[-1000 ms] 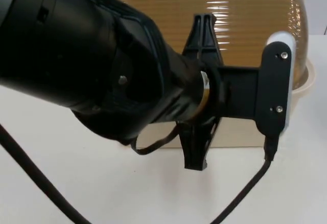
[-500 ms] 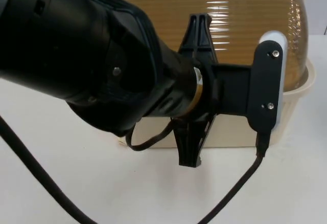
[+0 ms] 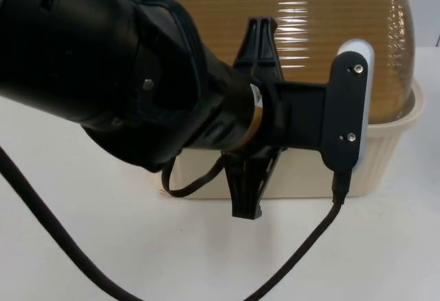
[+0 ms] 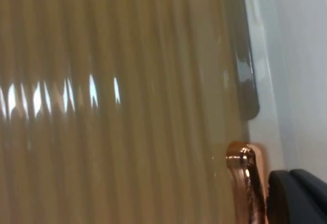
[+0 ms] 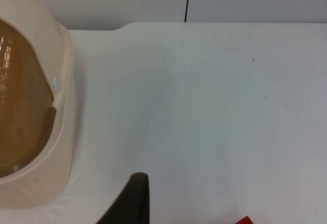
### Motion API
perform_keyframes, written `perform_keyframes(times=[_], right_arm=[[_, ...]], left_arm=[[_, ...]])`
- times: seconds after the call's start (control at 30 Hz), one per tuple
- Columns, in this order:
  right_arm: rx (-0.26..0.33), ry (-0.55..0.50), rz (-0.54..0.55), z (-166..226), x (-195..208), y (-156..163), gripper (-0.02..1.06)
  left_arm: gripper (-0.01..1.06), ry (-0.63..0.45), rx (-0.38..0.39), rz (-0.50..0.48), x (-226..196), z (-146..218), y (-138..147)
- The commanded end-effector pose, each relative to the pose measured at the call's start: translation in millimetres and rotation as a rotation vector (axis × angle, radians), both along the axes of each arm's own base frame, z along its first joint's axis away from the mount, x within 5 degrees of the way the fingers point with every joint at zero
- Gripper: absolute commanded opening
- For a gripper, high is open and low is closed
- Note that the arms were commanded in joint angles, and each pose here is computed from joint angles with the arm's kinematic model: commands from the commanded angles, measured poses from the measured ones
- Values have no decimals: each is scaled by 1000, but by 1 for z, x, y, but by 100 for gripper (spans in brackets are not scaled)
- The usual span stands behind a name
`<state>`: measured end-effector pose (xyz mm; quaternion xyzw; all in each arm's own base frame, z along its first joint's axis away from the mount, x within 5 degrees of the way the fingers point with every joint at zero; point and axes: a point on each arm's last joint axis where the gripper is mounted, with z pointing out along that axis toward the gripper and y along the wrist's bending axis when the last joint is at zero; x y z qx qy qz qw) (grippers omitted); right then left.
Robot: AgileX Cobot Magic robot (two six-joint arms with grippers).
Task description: Open the box lid with the left hand, place the block into the box with the right hand, then close the box lid with the left hand.
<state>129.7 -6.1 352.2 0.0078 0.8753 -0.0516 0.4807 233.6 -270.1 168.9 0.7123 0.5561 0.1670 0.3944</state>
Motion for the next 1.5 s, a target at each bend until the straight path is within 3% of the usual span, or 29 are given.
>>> perform_keyframes(times=[0.0, 0.9, 1.47], right_arm=[[13, -20, 1, 3, 0, 1, 105], [18, -19, -3, 3, 0, 1, 105], [18, -19, -3, 3, 0, 1, 105]], left_arm=[[0, 2, -6, -7, 0, 1, -2], [0, -4, 23, 2, 5, -5, 1], [0, -69, 55, 62, 11, -1, 6]])
